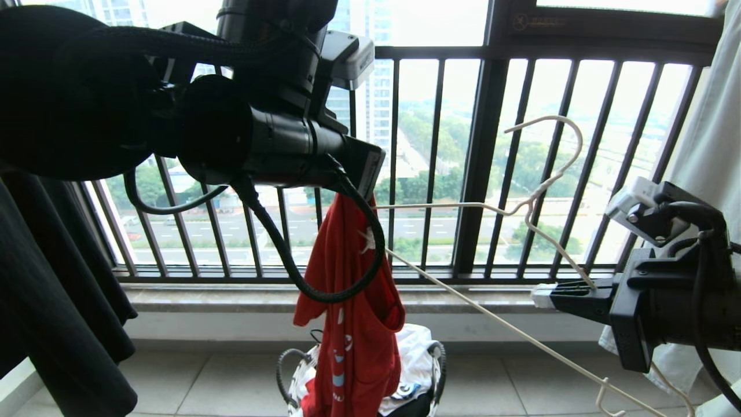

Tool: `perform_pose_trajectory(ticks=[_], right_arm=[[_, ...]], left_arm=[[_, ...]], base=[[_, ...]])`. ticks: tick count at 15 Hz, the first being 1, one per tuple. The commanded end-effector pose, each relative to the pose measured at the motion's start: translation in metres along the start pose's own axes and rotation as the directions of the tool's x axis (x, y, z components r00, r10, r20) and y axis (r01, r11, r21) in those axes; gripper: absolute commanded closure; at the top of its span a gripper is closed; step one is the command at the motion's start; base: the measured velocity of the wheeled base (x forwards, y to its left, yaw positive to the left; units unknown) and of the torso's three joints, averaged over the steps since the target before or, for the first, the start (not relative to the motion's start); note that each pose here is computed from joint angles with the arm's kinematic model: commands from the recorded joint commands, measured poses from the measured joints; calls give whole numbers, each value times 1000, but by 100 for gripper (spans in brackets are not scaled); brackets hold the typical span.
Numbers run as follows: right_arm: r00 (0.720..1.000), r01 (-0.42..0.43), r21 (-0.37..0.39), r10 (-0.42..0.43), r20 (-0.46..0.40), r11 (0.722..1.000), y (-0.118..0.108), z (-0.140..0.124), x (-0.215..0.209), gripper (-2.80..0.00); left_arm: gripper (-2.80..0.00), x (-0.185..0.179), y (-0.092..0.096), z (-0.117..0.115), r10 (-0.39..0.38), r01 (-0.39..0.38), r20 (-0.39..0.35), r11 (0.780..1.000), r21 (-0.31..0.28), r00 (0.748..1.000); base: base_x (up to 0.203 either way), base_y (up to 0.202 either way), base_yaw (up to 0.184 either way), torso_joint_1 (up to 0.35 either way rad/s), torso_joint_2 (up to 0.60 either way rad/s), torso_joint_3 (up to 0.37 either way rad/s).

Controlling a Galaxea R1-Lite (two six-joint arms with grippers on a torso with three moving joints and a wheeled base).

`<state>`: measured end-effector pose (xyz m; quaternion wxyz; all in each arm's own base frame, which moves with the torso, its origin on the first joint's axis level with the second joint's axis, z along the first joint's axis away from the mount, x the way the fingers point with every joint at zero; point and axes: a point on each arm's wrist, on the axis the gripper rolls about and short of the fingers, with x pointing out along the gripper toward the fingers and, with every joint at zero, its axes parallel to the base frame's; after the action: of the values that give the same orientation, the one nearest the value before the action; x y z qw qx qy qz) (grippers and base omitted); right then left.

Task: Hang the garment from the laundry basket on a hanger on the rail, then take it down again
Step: Hang the clothes on the clothes rack

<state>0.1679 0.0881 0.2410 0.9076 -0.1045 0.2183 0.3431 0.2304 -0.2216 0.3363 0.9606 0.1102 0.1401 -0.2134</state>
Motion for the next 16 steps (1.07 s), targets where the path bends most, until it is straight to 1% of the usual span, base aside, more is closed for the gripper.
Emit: perform_pose_trajectory(ticks=[1,3,5,9,10,12,13,15,16], right_arm=[[1000,-5,4,5,-21,1000,-1,-1,7,0],[1000,-6,10,6,-29,1000,-2,-2,10,0],[1000,-3,26,4,-15,1000,-3,0,12,0],[1000,7,39,-8,27,999,-6,5,16,0],[999,0,37,-1,33,999,-5,6,21,0],[1000,-24,29,23,17,999,-4,6,44,0],[1000,-17,25,17,20,1000,-5,7,54,0],[998,13,13,-14,59,1000,-8,19,61,0],[998,17,11,-18,64,1000,-10,23,66,0]], left_arm=[[0,-6,-4,2,-16,16,10,1000,-2,1000],[0,-14,-13,4,-49,50,22,998,-23,999],[0,-14,-20,2,-69,69,18,997,-20,997],[0,-14,-20,3,-69,69,23,997,-20,997],[0,-14,-20,4,-68,69,27,997,-22,997],[0,-16,-16,10,-59,61,46,998,-34,997],[0,-18,-16,12,-60,62,56,997,-36,997],[0,-21,-15,19,-60,64,81,997,-48,995],[0,-23,-16,21,-62,67,89,996,-58,994]], base=[[0,0,0,0,0,0],[0,0,0,0,0,0],[0,0,0,0,0,0],[0,0,0,0,0,0],[0,0,0,0,0,0],[0,0,0,0,0,0],[0,0,0,0,0,0],[0,0,0,0,0,0],[0,0,0,0,0,0]])
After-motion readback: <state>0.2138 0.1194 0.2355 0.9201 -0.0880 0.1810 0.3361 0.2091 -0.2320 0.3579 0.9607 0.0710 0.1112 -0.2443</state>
